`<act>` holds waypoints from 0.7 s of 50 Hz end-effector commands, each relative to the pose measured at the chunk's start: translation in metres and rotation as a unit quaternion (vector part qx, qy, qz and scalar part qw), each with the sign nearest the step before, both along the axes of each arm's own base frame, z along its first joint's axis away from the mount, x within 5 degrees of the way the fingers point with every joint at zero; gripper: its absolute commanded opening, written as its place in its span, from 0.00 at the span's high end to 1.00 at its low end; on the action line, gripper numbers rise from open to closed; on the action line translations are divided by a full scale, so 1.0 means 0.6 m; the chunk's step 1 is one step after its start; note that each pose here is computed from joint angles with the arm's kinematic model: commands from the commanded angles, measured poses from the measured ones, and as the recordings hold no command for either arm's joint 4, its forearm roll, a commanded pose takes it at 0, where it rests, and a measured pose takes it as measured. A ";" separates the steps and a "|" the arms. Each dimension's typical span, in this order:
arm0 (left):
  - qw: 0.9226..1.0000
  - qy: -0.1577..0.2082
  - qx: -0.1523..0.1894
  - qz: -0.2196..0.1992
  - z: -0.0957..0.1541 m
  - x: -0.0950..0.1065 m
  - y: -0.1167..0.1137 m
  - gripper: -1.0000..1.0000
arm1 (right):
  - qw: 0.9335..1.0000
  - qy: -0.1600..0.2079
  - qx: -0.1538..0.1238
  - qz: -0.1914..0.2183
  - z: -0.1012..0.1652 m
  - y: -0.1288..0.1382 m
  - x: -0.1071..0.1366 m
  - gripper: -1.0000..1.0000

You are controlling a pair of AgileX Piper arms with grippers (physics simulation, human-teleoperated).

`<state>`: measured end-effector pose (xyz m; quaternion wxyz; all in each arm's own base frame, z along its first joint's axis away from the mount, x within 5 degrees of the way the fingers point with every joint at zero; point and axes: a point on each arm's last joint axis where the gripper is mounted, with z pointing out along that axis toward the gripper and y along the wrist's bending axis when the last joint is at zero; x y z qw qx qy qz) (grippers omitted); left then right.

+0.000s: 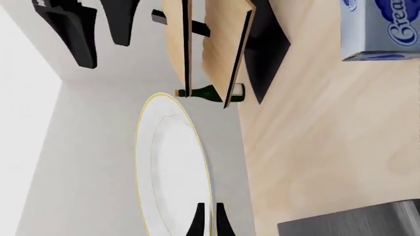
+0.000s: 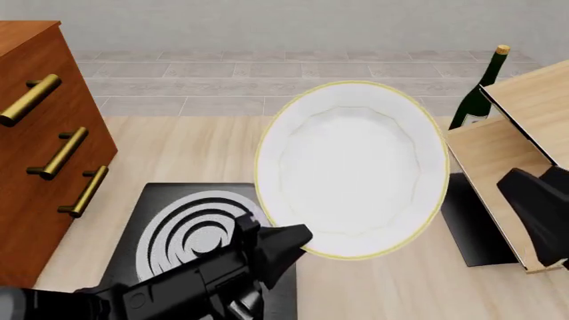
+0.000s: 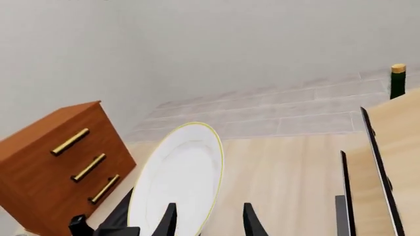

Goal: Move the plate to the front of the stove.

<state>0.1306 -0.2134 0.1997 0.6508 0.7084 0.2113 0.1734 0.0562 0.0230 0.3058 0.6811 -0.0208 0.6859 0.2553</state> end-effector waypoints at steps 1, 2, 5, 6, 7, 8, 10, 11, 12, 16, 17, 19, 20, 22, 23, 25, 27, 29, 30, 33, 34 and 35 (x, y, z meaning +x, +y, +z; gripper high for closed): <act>1.000 -0.008 -0.010 -0.013 0.011 -0.010 -0.002 1.00 | 1.000 0.013 0.018 0.008 -0.003 0.015 0.031 0.00; 1.000 -0.007 -0.010 -0.014 0.012 -0.012 -0.002 1.00 | 1.000 0.013 0.016 0.008 -0.003 0.016 0.033 0.00; 1.000 -0.008 -0.012 -0.018 0.015 -0.016 -0.002 1.00 | 1.000 0.015 0.017 0.009 -0.004 0.019 0.041 0.00; 1.000 -0.008 -0.014 -0.020 0.018 -0.018 -0.001 1.00 | 1.000 0.016 0.017 0.009 -0.006 0.021 0.045 0.00; 1.000 -0.008 -0.016 -0.021 0.020 -0.019 -0.001 1.00 | 1.000 0.019 0.021 0.010 -0.007 0.022 0.048 0.00; 1.000 -0.008 -0.017 -0.023 0.021 -0.021 -0.001 1.00 | 0.999 0.020 0.026 0.014 -0.008 0.024 0.049 0.00; 0.999 -0.011 -0.019 -0.026 0.022 -0.024 -0.001 1.00 | 0.999 0.020 0.021 0.014 -0.009 0.026 0.053 0.00; 0.999 -0.010 -0.020 -0.027 0.025 -0.025 -0.001 1.00 | 0.999 0.022 0.024 0.016 -0.011 0.028 0.055 0.00; 0.999 -0.010 -0.020 -0.029 0.026 -0.026 -0.001 1.00 | 0.999 0.023 0.027 0.017 -0.012 0.029 0.057 0.00; 0.999 -0.013 -0.023 -0.036 0.027 -0.033 0.000 1.00 | 0.999 0.027 0.033 0.022 -0.016 0.034 0.064 0.00; 0.999 -0.013 -0.024 -0.037 0.029 -0.034 0.000 1.00 | 0.999 0.027 0.034 0.024 -0.016 0.035 0.065 0.00; 0.999 -0.016 -0.025 -0.042 0.030 -0.039 0.000 1.00 | 0.999 0.029 0.036 0.026 -0.018 0.037 0.069 0.00; 0.999 -0.013 -0.027 -0.044 0.032 -0.040 0.000 1.00 | 0.998 0.030 0.038 0.027 -0.019 0.039 0.071 0.00; 0.998 -0.016 -0.026 -0.049 0.031 -0.044 -0.001 1.00 | 0.998 0.034 0.042 0.029 -0.022 0.041 0.075 0.00; 0.998 -0.014 -0.028 -0.051 0.034 -0.046 -0.001 1.00 | 0.998 0.035 0.043 0.029 -0.025 0.042 0.076 0.00; 0.998 -0.015 -0.028 -0.054 0.034 -0.048 -0.002 1.00 | 0.998 0.037 0.047 0.033 -0.027 0.045 0.078 0.00; 0.998 -0.015 -0.029 -0.056 0.034 -0.050 -0.003 1.00 | 0.998 0.038 0.047 0.036 -0.028 0.047 0.080 0.00; 0.998 -0.014 -0.028 -0.059 0.034 -0.052 -0.003 1.00 | 0.997 0.040 0.049 0.041 -0.030 0.050 0.082 0.00; 0.998 -0.015 -0.029 -0.061 0.034 -0.053 -0.004 1.00 | 0.997 0.040 0.050 0.042 -0.031 0.051 0.083 0.00; 0.998 -0.014 -0.030 -0.062 0.035 -0.054 -0.005 1.00 | 0.997 0.041 0.050 0.044 -0.031 0.053 0.085 0.00; 0.998 -0.014 -0.029 -0.062 0.034 -0.054 -0.005 1.00 | 0.997 0.039 0.049 0.045 -0.029 0.052 0.084 0.00; 0.998 -0.014 -0.029 -0.063 0.033 -0.055 -0.005 1.00 | 0.997 0.039 0.050 0.045 -0.029 0.052 0.083 0.00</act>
